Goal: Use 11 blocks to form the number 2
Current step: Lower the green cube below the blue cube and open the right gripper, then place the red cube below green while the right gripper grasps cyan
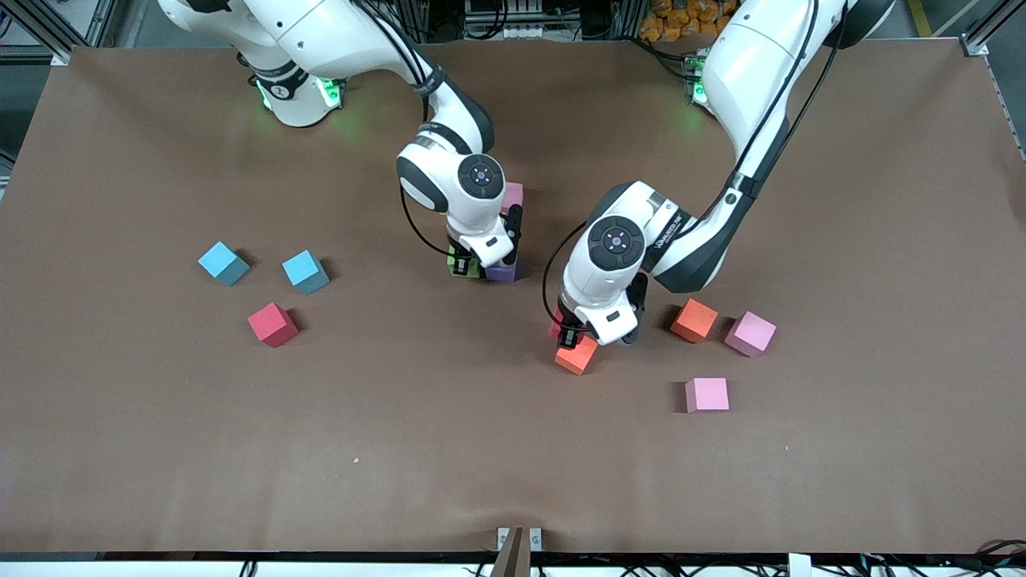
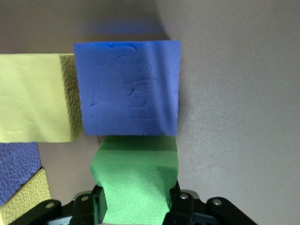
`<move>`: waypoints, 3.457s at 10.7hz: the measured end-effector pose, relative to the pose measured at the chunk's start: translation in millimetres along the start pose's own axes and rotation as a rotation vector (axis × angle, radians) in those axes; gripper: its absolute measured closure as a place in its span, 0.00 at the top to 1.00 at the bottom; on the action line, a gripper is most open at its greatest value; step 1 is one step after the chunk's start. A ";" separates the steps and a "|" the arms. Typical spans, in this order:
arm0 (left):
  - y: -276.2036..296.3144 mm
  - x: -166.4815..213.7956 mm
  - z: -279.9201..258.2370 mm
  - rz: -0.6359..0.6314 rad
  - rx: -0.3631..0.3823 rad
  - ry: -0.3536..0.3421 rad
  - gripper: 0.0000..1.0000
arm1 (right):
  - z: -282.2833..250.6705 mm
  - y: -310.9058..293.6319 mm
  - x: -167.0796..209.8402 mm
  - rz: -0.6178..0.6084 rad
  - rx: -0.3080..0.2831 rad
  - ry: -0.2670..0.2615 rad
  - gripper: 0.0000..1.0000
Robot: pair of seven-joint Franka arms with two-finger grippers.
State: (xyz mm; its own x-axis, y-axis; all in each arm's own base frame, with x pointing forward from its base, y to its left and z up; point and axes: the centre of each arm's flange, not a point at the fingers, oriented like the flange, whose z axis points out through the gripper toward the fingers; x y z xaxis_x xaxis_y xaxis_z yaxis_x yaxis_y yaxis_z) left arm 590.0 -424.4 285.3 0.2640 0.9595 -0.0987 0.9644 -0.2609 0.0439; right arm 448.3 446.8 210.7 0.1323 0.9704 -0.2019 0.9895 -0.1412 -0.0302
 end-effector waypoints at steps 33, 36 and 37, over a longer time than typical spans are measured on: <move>-122.8 -270.2 20.4 -0.130 -0.012 -0.074 0.61 | -30.1 119.2 -422.6 0.873 0.025 0.191 1.00; -138.3 -297.7 45.6 -0.113 -0.049 -0.093 0.61 | 0.7 95.8 -416.6 0.956 0.118 0.240 1.00; -139.4 -299.7 51.7 -0.111 -0.050 -0.096 0.61 | 1.0 94.3 -411.6 0.952 0.108 0.253 1.00</move>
State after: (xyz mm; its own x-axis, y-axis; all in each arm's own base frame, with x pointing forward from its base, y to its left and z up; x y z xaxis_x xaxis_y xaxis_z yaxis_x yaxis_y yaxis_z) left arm 377.3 -681.1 257.4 0.1586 0.9669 -0.1998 0.9863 -0.1460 0.0763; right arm 487.1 33.9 290.0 0.8905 0.4542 0.0259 0.4550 -0.8888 -0.0555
